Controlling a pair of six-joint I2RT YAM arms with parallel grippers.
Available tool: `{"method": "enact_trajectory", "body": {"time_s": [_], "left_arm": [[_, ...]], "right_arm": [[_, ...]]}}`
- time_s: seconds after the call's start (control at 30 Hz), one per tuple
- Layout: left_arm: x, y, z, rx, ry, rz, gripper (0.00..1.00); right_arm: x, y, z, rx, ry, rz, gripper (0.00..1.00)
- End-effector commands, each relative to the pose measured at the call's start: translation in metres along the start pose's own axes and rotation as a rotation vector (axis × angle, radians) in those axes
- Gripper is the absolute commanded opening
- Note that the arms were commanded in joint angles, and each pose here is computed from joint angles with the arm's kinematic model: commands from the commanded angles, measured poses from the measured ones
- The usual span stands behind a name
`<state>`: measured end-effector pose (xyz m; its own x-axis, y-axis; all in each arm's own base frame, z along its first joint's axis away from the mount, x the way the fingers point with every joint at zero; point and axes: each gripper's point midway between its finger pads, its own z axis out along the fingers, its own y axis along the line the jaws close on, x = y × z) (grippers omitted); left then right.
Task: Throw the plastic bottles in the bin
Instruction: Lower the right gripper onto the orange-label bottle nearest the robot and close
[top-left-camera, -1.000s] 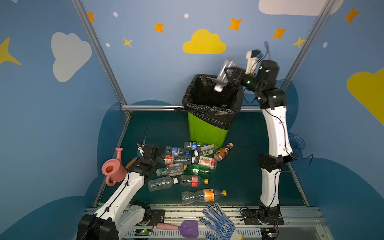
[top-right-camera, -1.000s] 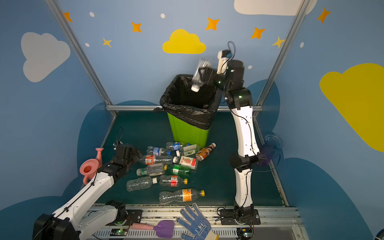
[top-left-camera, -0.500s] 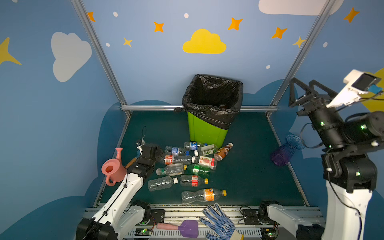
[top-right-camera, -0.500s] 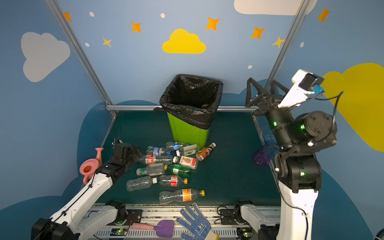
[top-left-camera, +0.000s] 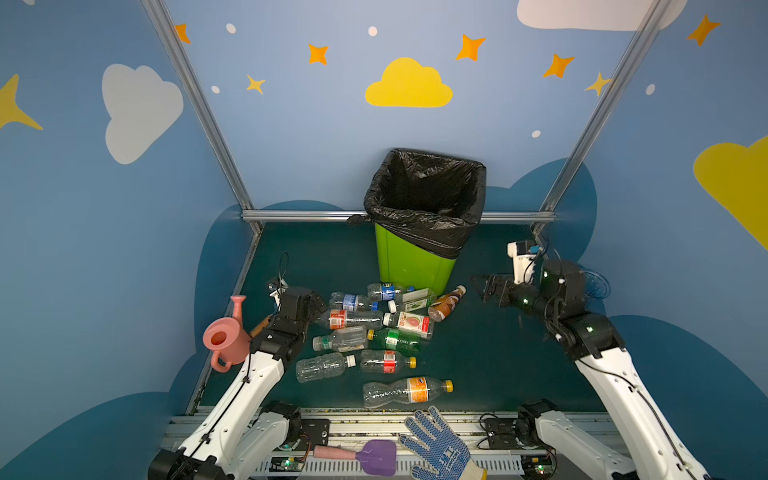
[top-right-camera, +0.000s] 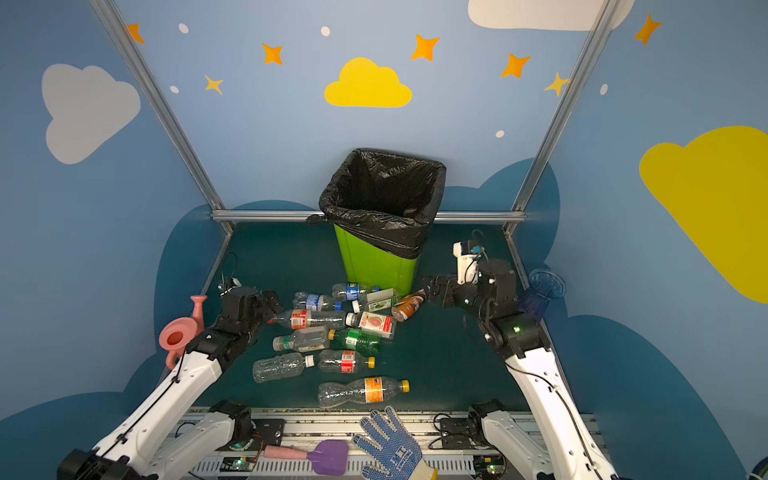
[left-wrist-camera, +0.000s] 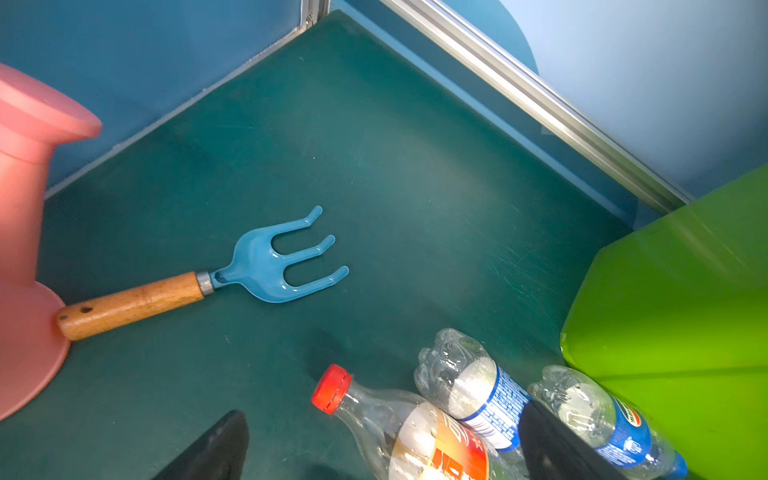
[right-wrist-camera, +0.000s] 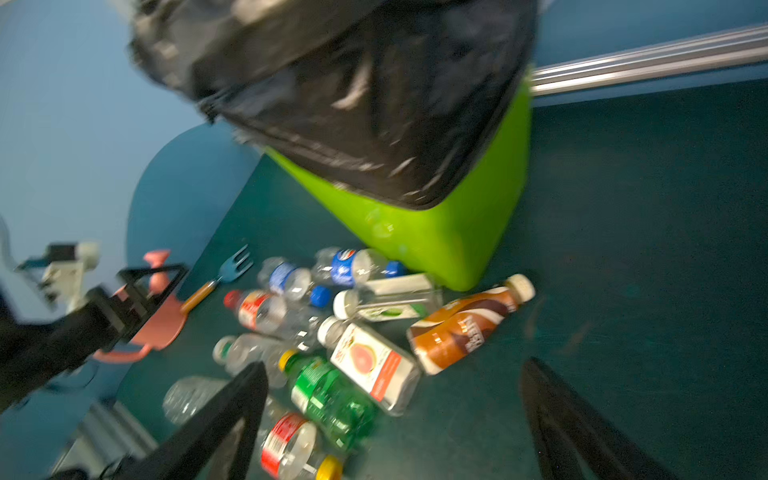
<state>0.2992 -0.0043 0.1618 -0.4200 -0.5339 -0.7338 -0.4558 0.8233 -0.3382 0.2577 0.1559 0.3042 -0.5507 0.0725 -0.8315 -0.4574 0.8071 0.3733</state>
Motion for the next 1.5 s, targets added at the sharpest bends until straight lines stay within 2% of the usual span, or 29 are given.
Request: {"method": "enact_trajectory", "body": {"time_s": [0.0, 0.2, 0.4, 0.57, 0.8, 0.93, 1.13, 1.33, 1.47], "left_arm": [[-0.005, 0.005, 0.000, -0.030, -0.022, 0.018, 1.00], [-0.007, 0.008, -0.002, -0.043, -0.019, 0.011, 1.00], [-0.006, 0.007, -0.004, -0.035, -0.014, 0.007, 1.00], [-0.004, 0.009, -0.005, -0.034, -0.015, 0.004, 1.00], [-0.002, 0.014, -0.008, -0.041, -0.018, 0.003, 1.00], [-0.001, 0.016, -0.008, -0.045, -0.018, 0.006, 1.00], [-0.001, 0.016, -0.008, -0.045, -0.019, 0.005, 1.00], [0.002, 0.018, -0.008, -0.054, -0.013, 0.010, 1.00], [0.002, 0.021, -0.009, -0.057, -0.020, 0.012, 1.00]], "right_arm": [[0.033, 0.024, 0.012, -0.102, 0.068, -0.088, 0.89], [0.110, 0.071, 0.029, -0.168, 0.273, -0.317, 0.81], [0.181, 0.102, 0.033, -0.235, 0.503, -0.575, 0.79], [0.226, 0.118, 0.033, -0.294, 0.646, -0.717, 0.82], [0.272, 0.121, 0.038, -0.313, 0.814, -0.816, 0.77], [0.290, 0.125, 0.042, -0.321, 0.863, -0.857, 0.76], [0.311, 0.118, 0.054, -0.282, 0.943, -0.936, 0.76], [0.325, 0.128, 0.059, -0.309, 1.001, -0.981, 0.71], [0.337, 0.124, 0.058, -0.294, 1.070, -1.036, 0.74]]}}
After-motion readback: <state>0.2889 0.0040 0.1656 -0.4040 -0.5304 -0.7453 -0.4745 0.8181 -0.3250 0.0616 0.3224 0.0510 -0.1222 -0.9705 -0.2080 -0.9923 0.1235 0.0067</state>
